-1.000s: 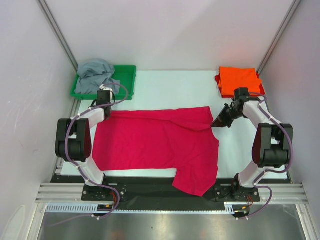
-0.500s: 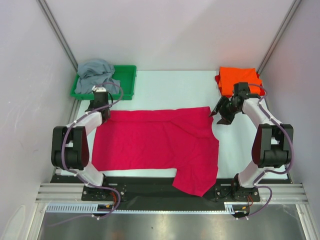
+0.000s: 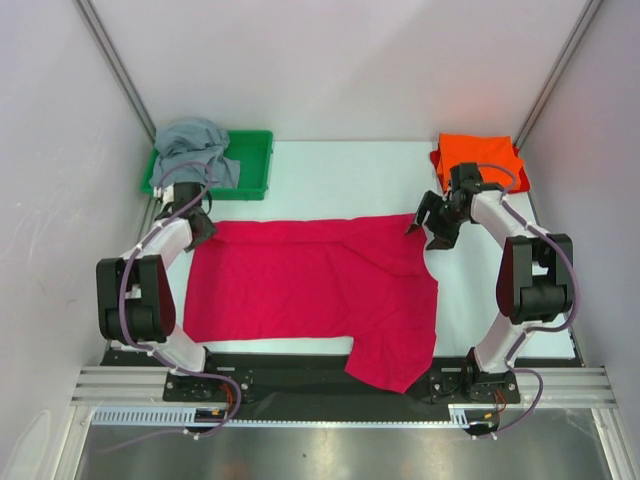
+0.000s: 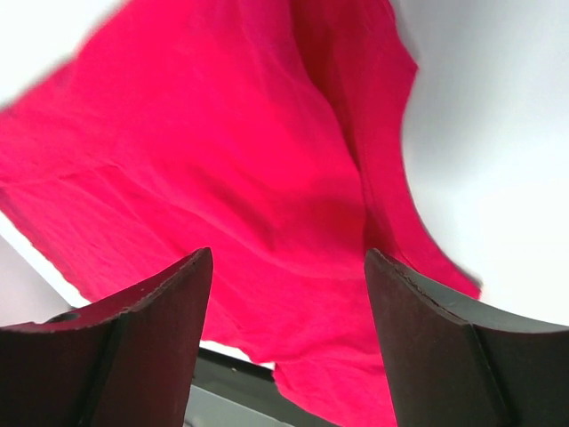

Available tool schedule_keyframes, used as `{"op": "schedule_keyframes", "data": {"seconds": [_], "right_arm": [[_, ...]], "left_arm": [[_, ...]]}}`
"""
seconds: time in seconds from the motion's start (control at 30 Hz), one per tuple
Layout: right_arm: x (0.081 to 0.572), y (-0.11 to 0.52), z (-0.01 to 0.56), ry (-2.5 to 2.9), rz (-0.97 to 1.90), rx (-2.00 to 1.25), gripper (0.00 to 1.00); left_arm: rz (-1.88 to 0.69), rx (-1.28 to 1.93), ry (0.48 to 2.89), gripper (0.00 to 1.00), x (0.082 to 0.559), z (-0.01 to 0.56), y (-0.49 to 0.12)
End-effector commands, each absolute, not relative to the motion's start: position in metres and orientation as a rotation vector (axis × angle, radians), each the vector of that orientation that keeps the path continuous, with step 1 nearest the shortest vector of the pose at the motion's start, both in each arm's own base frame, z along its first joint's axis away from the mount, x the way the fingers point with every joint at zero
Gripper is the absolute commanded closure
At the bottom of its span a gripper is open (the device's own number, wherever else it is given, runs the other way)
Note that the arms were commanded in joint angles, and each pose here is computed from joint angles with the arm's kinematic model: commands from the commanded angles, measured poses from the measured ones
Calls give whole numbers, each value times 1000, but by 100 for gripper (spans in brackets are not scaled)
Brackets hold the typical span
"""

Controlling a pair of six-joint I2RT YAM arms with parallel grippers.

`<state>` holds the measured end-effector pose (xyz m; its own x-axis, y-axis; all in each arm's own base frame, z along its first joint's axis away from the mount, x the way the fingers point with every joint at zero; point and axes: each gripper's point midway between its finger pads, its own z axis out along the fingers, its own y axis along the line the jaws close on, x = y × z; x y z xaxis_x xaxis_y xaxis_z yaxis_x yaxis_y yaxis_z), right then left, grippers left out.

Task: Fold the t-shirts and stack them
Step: Fold the tshirt

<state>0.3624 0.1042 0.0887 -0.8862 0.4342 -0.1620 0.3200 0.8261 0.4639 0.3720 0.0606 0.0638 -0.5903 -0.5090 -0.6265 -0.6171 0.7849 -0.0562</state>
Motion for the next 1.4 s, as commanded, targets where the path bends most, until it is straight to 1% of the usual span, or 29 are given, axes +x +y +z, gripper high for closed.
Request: {"op": "schedule_keyframes", "data": {"seconds": [0.0,0.07,0.27,0.3,0.33,0.4,0.47,0.5,0.63,0.7,0.73,0.77,0.83,0.93,0.97,1.1,1.17,1.3,1.37], "right_arm": [[352,99,103,2736,621,498,24],[350,92,102,2741,578,468,21],[339,93,99,2749,599,448,21],[338,94,100,2744,613,450,21],[338,96,102,2739,625,441,21],[339,97,103,2737,633,430,21],[338,97,103,2742,627,424,21],[338,96,103,2740,624,423,21],[336,94,100,2744,614,412,22],[334,93,99,2752,617,414,22],[333,94,99,2753,617,408,22],[333,93,99,2750,616,409,22],[333,92,99,2750,610,401,22],[334,90,100,2749,614,400,22],[334,89,101,2745,616,398,22],[336,88,101,2749,616,399,22],[335,87,100,2750,618,401,22],[335,89,99,2750,630,406,22],[336,89,100,2748,632,405,22]], "left_arm": [[84,-979,2292,46,381,78,48],[69,-1013,2290,41,379,76,49],[-99,-1364,2215,40,356,53,52],[-143,-1460,2132,40,358,55,58],[-165,-1510,2113,41,351,48,57],[-248,-1599,1982,41,358,56,64],[-303,-1702,1921,40,359,49,66],[-381,-1727,1925,41,361,49,58],[-438,-1789,1875,42,364,46,56],[-475,-1815,1790,44,364,56,61],[-495,-1848,1777,45,356,48,59],[-536,-1855,1722,46,361,52,61],[-565,-1903,1726,45,359,44,59],[-622,-1959,1670,44,360,39,56],[-653,-1972,1613,45,365,44,58],[-641,-1979,1554,48,369,50,67],[-679,-1985,1513,48,375,53,70],[-714,-2040,1424,47,375,49,74],[-716,-2050,1418,47,378,47,76]]}}
